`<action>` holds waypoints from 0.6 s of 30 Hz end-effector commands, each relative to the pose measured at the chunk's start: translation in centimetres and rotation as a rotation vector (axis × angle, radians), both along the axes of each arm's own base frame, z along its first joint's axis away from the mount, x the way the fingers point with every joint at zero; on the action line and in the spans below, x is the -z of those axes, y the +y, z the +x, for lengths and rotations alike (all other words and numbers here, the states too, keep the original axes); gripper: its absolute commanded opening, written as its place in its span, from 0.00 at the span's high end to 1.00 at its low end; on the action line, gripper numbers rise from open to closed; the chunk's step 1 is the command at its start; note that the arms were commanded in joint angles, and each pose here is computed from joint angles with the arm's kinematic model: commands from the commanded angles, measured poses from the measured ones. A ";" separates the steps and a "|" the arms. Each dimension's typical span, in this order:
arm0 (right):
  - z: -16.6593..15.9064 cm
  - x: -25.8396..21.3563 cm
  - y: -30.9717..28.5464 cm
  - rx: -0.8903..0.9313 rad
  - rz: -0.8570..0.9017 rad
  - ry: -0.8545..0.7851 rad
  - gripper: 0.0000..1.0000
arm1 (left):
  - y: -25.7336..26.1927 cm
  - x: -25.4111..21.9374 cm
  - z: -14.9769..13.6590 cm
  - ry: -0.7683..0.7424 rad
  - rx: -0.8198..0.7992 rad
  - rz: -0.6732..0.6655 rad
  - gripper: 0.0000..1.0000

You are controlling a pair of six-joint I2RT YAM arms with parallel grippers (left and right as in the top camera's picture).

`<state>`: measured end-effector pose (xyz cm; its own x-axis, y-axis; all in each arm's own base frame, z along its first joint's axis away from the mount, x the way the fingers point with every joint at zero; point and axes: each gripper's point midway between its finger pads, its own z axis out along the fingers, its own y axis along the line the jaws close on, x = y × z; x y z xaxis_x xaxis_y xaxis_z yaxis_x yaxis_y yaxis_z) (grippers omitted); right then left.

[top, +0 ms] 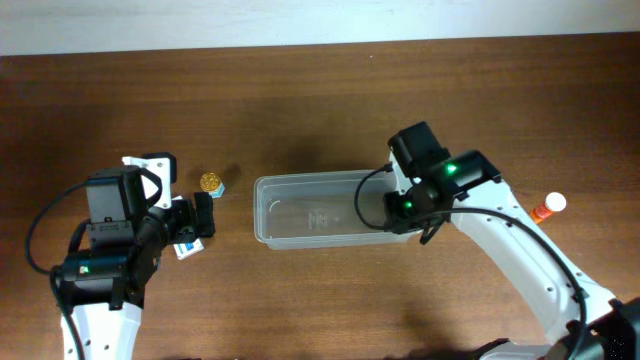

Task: Pack container
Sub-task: 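Place the Woods bottle into the container beside the white bottle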

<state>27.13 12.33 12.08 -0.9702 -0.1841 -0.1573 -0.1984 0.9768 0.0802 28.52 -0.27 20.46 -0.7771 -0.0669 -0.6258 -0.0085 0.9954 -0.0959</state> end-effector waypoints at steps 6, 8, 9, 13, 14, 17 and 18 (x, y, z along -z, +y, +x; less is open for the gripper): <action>0.9 0.8 0.2 0.016 0.001 -0.011 0.57 | -0.1 -0.9 0.3 -0.023 0.001 -0.014 0.01; 1.0 0.7 0.2 0.016 0.003 -0.016 0.57 | -0.1 -0.9 0.3 -0.023 0.001 -0.014 0.01; 1.0 0.7 0.2 0.016 0.004 -0.016 0.57 | -0.1 -0.9 0.3 -0.023 0.001 -0.014 0.01; 1.2 0.4 0.3 0.016 0.006 -0.024 0.57 | -0.1 -0.9 0.3 -0.022 0.001 -0.014 0.01; 1.3 0.1 0.3 0.016 0.009 -0.030 0.57 | -0.1 -0.9 0.3 -0.023 0.001 -0.014 0.01; 1.9 -1.6 0.5 0.021 0.016 -0.066 0.57 | -0.1 -0.9 0.3 -0.022 0.001 -0.014 0.00; 2.3 -2.6 0.1 0.040 0.001 -0.089 0.56 | -0.1 -0.9 0.3 -0.022 0.001 -0.014 0.01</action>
